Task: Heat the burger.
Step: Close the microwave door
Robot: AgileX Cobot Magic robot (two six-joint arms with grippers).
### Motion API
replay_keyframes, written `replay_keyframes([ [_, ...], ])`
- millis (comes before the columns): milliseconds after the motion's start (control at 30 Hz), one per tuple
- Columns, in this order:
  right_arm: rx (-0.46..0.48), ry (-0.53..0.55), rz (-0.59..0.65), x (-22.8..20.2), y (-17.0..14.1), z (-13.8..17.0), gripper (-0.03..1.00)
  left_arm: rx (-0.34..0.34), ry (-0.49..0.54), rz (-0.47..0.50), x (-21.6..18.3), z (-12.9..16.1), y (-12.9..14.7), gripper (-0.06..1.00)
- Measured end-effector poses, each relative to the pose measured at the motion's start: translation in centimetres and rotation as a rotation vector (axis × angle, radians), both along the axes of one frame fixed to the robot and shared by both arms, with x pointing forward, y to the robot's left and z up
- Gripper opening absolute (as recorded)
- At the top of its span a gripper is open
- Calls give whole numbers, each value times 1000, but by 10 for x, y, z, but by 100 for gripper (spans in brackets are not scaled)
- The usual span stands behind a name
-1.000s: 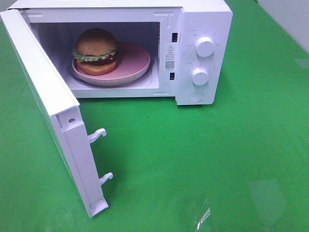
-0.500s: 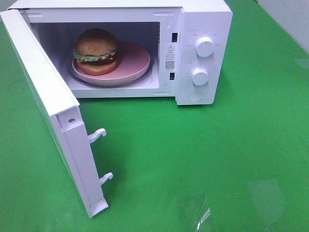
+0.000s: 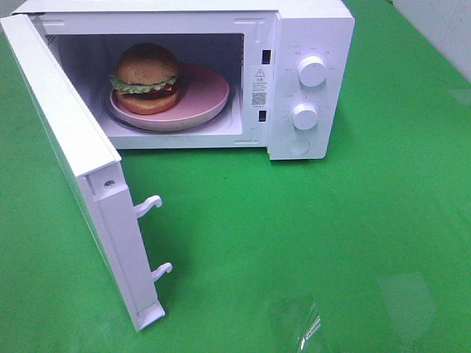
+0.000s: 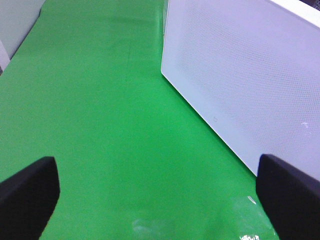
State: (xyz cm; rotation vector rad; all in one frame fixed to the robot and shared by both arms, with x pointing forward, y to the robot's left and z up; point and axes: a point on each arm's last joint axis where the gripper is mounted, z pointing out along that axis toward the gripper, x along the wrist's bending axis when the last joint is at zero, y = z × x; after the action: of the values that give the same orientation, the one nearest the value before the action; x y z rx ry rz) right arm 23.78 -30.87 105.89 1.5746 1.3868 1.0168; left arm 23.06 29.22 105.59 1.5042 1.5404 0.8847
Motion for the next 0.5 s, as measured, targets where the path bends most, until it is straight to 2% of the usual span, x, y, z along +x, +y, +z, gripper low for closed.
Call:
replay_keyframes([
  [500,0,0,0,0,0,0,74,0,0,0,0,0,0,99],
])
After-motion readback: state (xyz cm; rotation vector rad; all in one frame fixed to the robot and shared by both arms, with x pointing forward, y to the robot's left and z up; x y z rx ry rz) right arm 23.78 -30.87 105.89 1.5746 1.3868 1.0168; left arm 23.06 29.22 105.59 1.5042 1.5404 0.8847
